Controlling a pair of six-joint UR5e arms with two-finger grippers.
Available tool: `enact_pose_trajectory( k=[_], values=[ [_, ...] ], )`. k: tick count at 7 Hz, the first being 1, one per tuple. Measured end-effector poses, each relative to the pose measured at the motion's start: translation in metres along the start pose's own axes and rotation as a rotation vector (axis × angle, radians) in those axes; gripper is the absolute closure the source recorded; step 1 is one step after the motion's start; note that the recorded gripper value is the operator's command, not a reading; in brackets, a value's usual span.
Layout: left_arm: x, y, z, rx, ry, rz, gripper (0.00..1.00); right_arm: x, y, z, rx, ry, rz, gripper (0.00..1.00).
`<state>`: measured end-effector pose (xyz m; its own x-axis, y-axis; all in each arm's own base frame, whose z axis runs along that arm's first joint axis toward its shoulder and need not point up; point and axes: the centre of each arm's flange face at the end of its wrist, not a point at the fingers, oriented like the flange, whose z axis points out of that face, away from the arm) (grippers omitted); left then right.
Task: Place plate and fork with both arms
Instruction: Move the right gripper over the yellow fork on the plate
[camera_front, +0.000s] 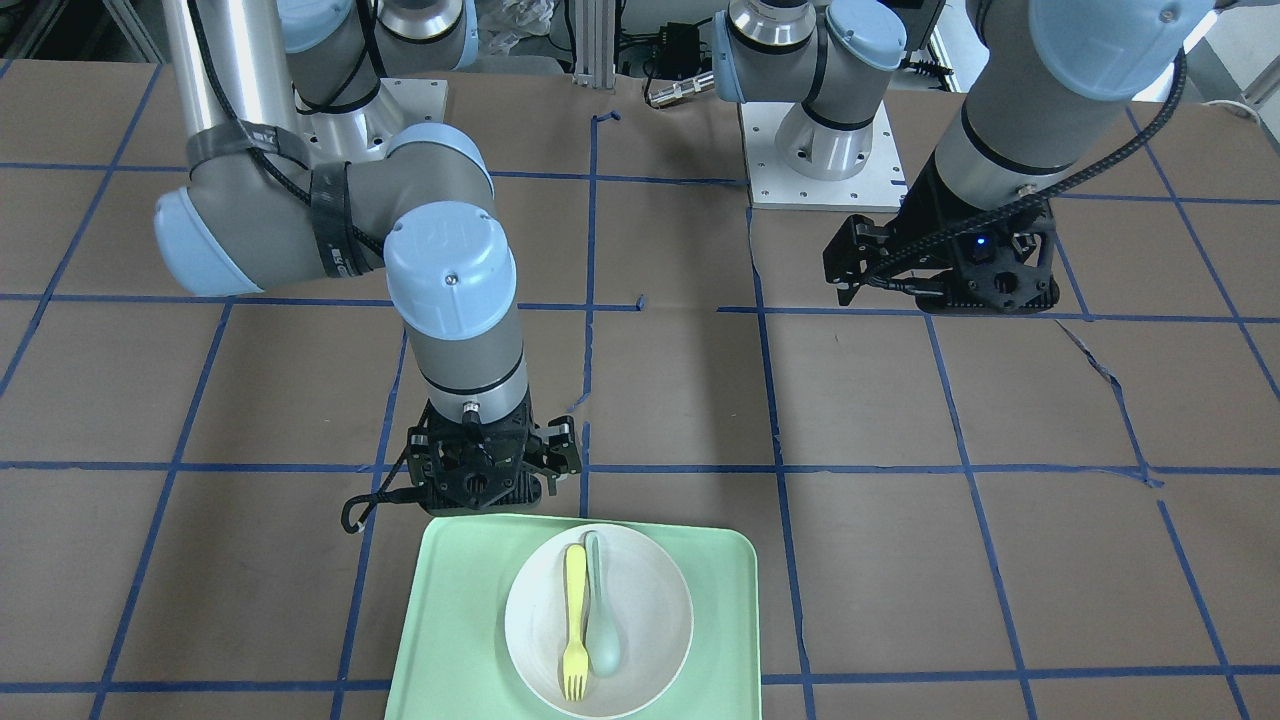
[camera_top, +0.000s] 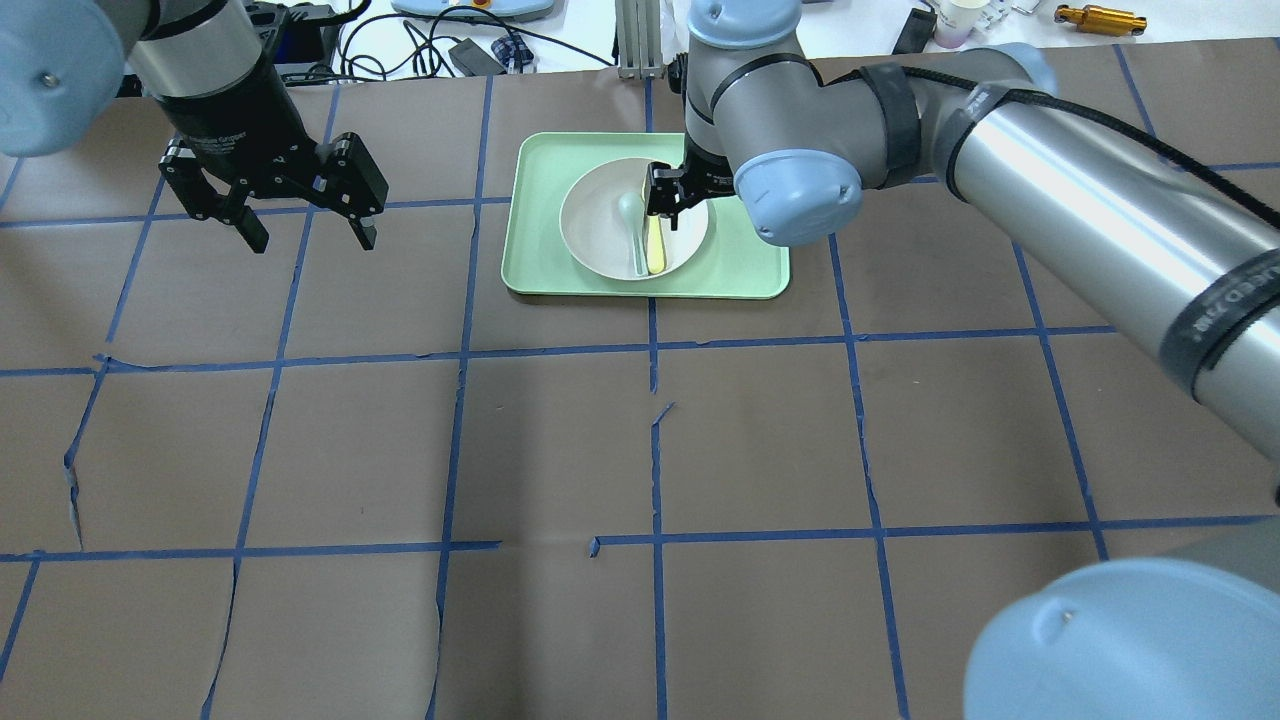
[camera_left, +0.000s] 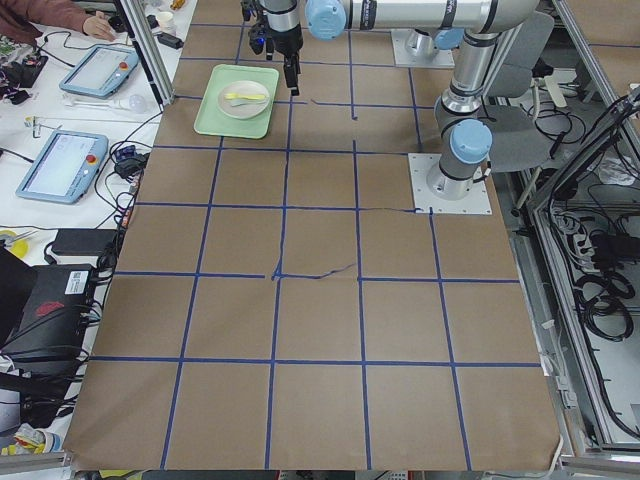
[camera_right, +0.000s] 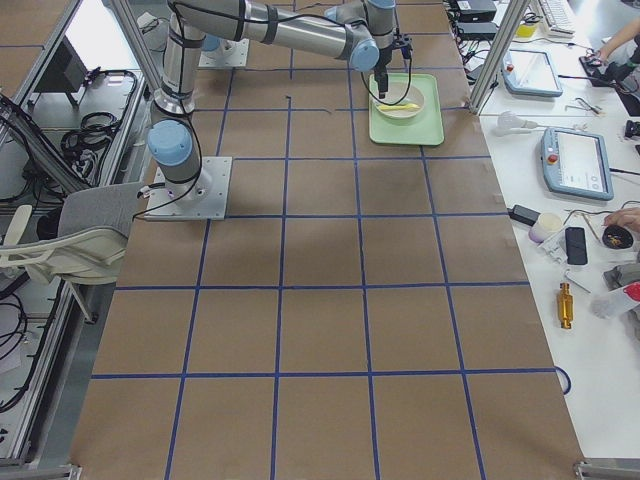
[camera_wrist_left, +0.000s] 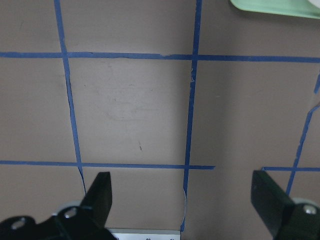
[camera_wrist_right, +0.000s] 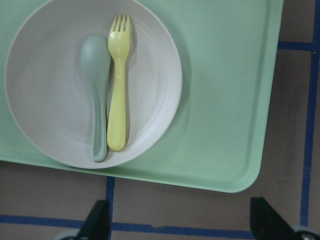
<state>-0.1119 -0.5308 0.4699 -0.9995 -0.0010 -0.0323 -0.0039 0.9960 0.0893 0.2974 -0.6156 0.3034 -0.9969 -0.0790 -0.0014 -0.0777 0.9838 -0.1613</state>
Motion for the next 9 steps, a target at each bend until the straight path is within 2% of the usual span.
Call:
enact_pose_trajectory(
  k=[2, 5, 7, 9],
  values=[
    [0.003, 0.001, -0.001, 0.028, -0.007, 0.003, 0.0, -0.008, -0.025, 0.031, 0.032, -0.02, 0.002, 0.05],
    [0.003, 0.001, 0.004, 0.022, -0.013, -0.002, 0.0, -0.018, -0.065, 0.064, 0.049, -0.034, 0.001, 0.05],
    [0.004, 0.004, 0.011, 0.015, -0.013, 0.004, 0.0, -0.02, -0.073, 0.09, 0.03, -0.035, -0.001, 0.43],
    [0.004, 0.005, 0.012, 0.014, -0.013, 0.009, 0.0, -0.022, -0.072, 0.101, 0.017, -0.037, -0.009, 0.58]
  ],
)
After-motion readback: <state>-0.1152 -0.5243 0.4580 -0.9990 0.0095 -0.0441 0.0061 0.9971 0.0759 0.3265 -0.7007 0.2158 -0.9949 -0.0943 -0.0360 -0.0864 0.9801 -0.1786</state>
